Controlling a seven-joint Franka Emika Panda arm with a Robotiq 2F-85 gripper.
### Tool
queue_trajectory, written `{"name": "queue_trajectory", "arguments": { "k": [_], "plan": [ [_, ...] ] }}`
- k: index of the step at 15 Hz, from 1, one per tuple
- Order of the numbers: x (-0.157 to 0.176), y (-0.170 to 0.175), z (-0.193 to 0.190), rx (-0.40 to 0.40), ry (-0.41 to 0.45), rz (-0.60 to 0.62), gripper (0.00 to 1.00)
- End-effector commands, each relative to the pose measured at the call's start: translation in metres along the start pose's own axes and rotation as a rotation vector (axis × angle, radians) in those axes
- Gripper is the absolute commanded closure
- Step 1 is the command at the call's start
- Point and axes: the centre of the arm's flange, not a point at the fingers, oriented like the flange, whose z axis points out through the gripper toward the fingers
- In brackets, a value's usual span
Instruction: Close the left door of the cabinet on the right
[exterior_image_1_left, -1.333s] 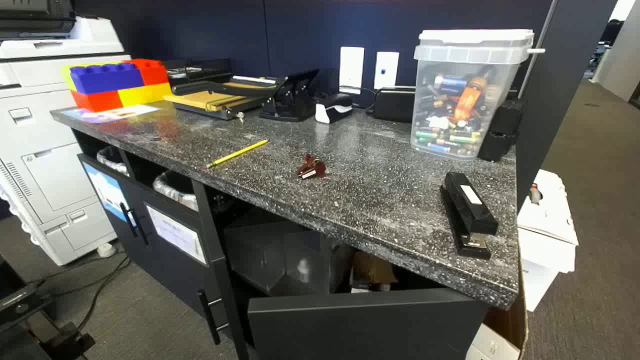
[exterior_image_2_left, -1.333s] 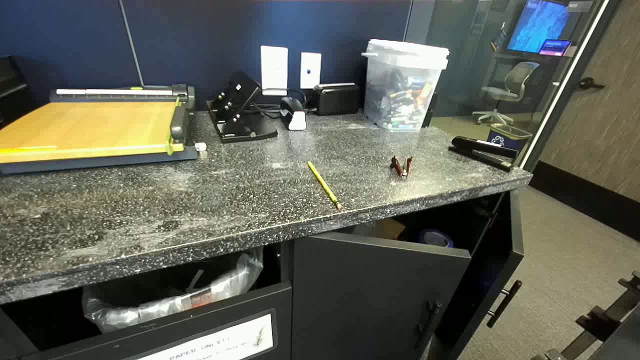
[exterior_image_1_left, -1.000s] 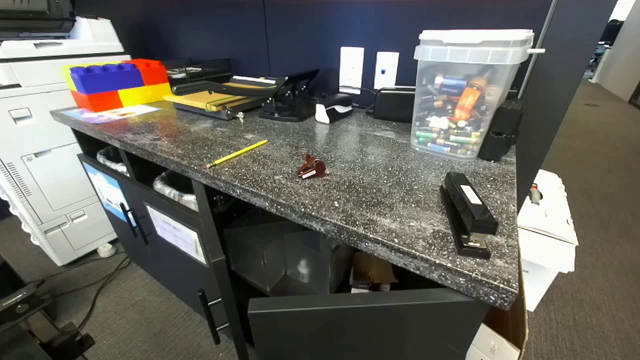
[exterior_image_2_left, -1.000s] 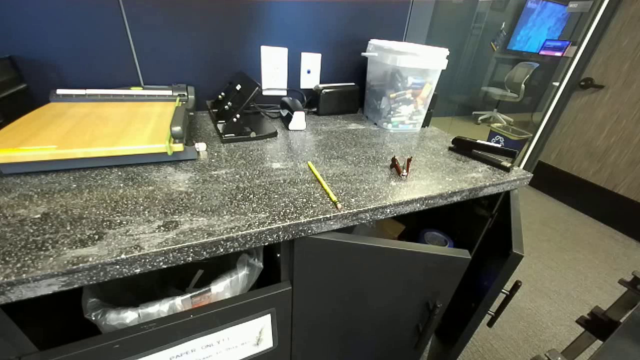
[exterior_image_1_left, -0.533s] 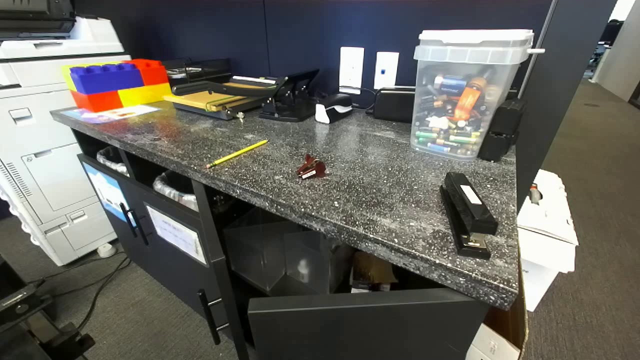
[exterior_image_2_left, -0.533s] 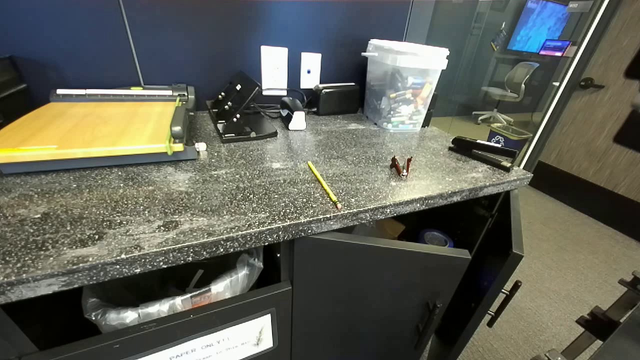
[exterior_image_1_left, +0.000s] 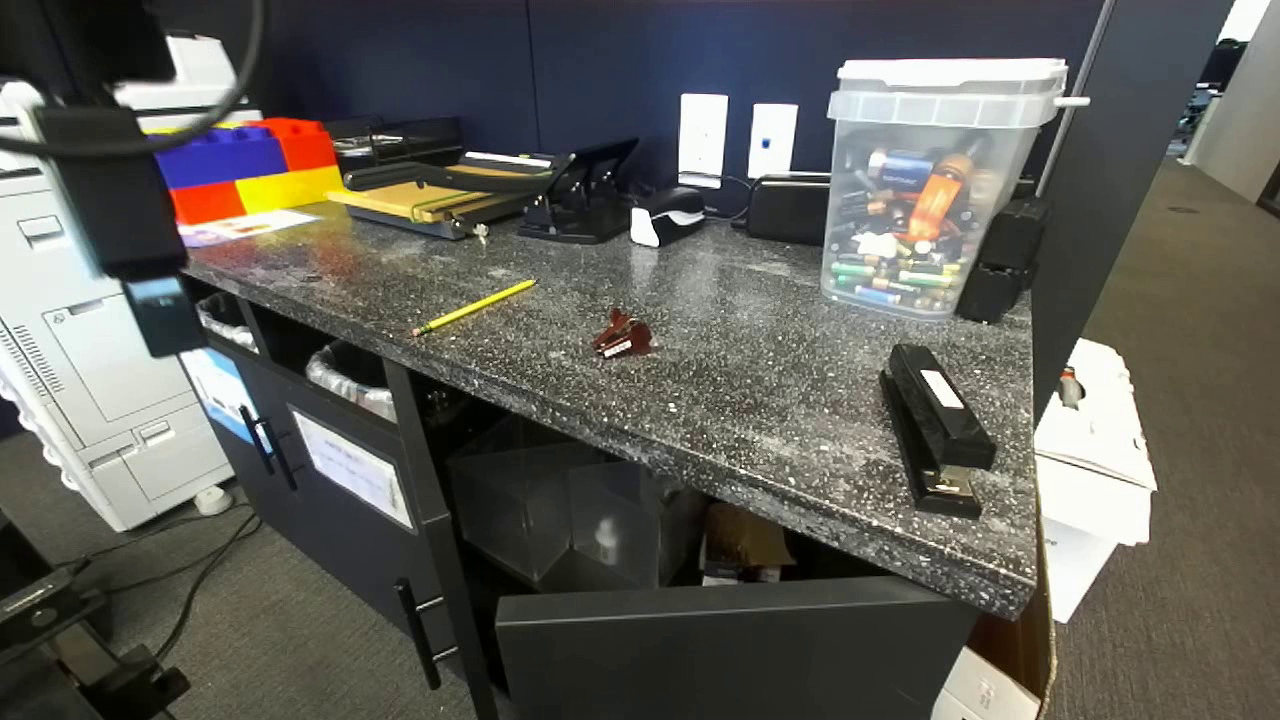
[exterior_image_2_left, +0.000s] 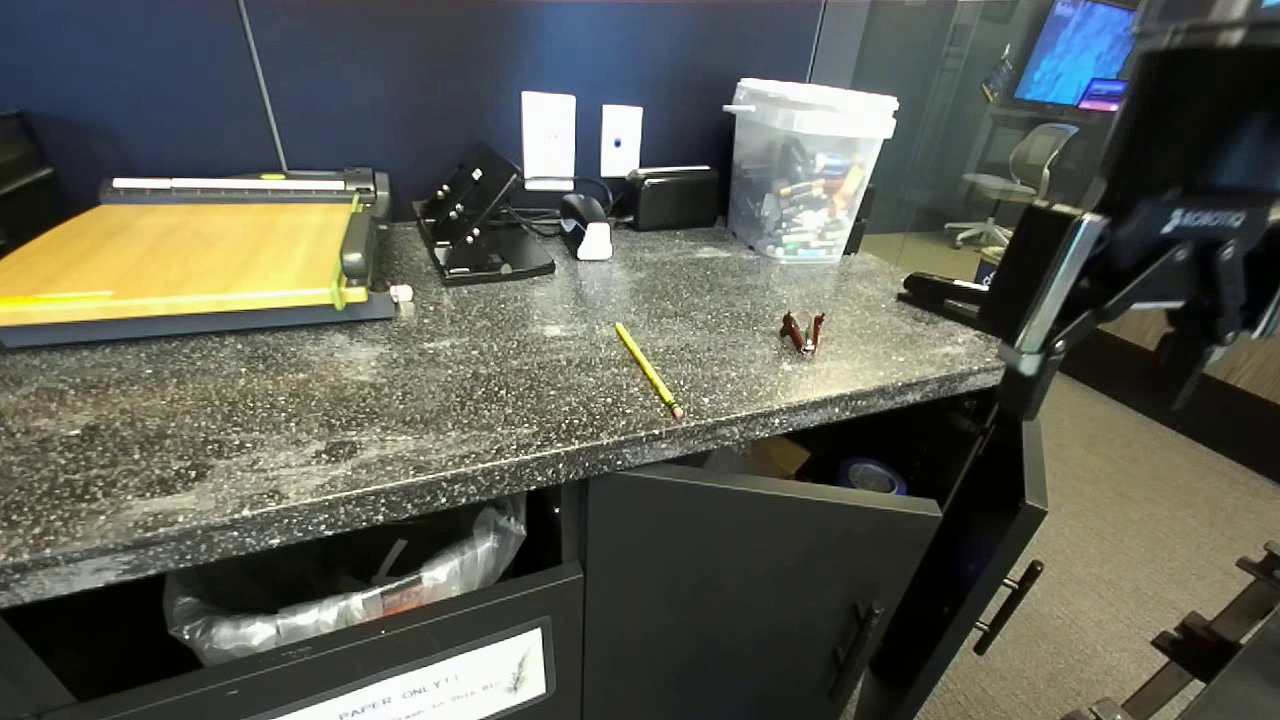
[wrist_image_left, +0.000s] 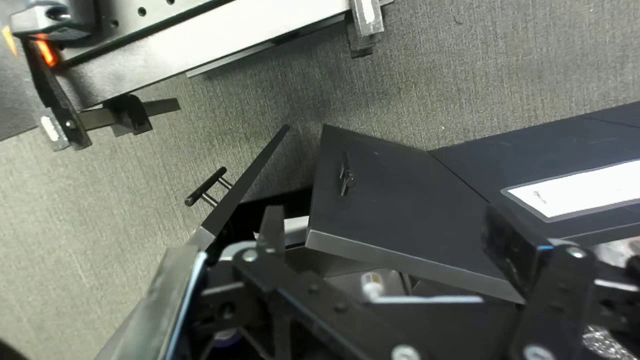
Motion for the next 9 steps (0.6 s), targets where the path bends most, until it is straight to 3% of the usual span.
{"name": "queue_trajectory", "arguments": {
  "k": [1,9],
  "plan": [
    [0.039,-0.013,0.055,0.0,-0.04,0.046,0.0],
    [0.082,-0.021,0.16,-0.007,-0.15,0.114,0.0]
  ]
}}
